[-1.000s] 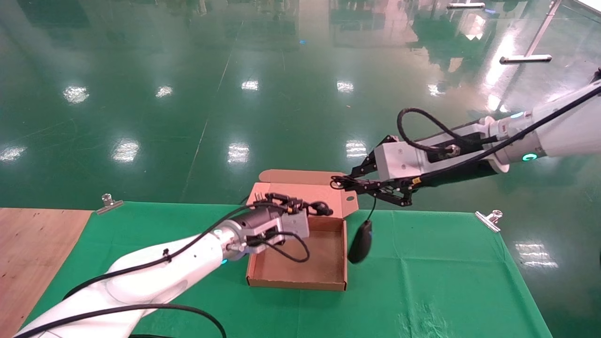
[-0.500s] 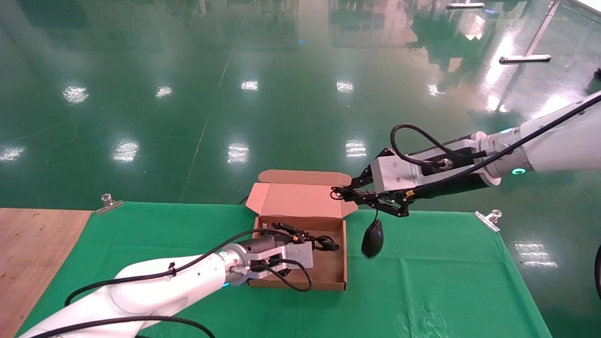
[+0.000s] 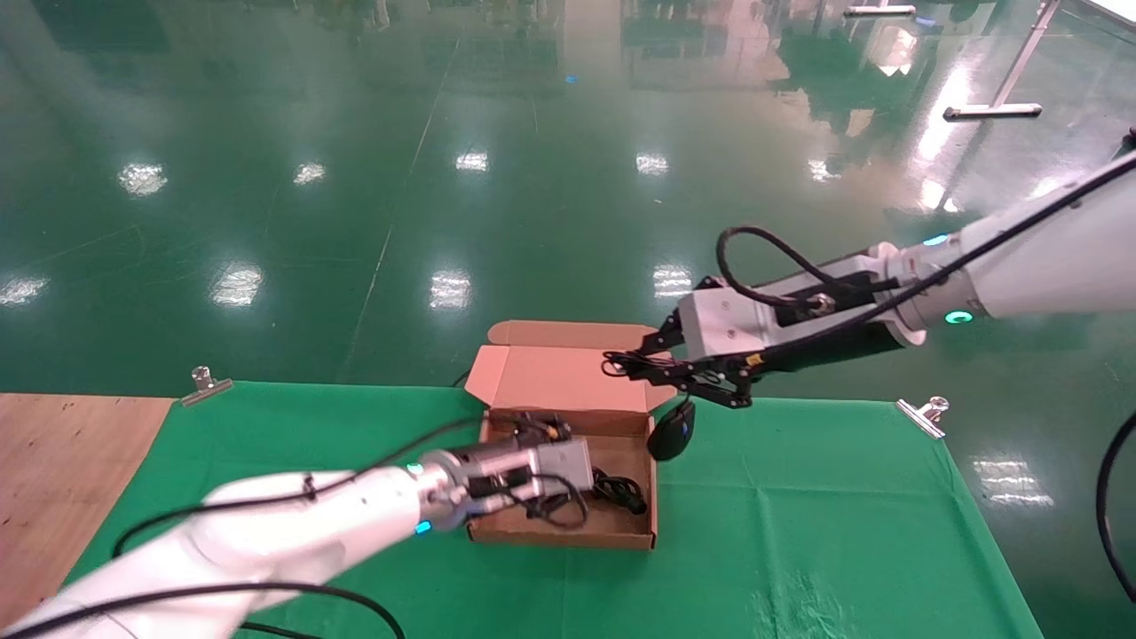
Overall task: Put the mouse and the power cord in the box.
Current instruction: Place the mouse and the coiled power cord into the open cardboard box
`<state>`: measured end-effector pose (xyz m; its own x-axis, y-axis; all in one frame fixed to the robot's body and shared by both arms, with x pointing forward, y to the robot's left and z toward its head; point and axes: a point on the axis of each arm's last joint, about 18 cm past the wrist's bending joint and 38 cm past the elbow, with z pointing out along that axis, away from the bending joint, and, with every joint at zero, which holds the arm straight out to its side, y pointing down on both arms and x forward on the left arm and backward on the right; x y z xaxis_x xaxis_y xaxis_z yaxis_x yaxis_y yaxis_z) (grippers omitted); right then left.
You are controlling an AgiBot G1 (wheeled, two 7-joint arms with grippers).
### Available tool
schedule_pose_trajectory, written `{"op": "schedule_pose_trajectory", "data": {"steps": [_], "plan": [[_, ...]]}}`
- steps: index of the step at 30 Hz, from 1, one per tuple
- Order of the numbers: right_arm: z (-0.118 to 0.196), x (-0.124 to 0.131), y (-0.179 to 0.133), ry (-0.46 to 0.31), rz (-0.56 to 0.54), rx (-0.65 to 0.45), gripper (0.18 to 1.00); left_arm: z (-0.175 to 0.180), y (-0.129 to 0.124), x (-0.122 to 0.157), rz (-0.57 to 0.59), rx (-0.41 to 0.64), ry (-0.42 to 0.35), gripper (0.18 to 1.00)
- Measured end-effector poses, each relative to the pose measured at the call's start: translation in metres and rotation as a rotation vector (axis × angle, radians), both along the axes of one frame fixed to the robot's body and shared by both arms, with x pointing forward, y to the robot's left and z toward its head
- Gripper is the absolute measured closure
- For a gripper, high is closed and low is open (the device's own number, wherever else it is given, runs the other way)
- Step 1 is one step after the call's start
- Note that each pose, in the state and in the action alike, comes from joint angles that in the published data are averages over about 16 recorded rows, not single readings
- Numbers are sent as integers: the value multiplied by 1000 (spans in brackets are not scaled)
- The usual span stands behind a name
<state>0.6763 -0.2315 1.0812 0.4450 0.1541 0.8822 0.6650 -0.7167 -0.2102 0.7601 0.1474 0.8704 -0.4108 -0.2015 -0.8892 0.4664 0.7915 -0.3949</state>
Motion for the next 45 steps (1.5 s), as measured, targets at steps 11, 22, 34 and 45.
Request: {"op": "schedule_pose_trajectory", "data": {"steps": [11, 22, 34, 45], "plan": [[-3, 9, 38, -10, 18, -25, 919, 21, 73, -30, -116, -154, 47, 500], [-30, 26, 66, -18, -4, -52, 919, 25, 160, -58, -107, -261, 35, 295], [-94, 61, 86, -100, -105, -75, 919, 25, 218, -86, -84, -396, 43, 196], [-149, 68, 109, -122, -112, -101, 919, 21, 242, -92, -34, -437, 40, 184]]}}
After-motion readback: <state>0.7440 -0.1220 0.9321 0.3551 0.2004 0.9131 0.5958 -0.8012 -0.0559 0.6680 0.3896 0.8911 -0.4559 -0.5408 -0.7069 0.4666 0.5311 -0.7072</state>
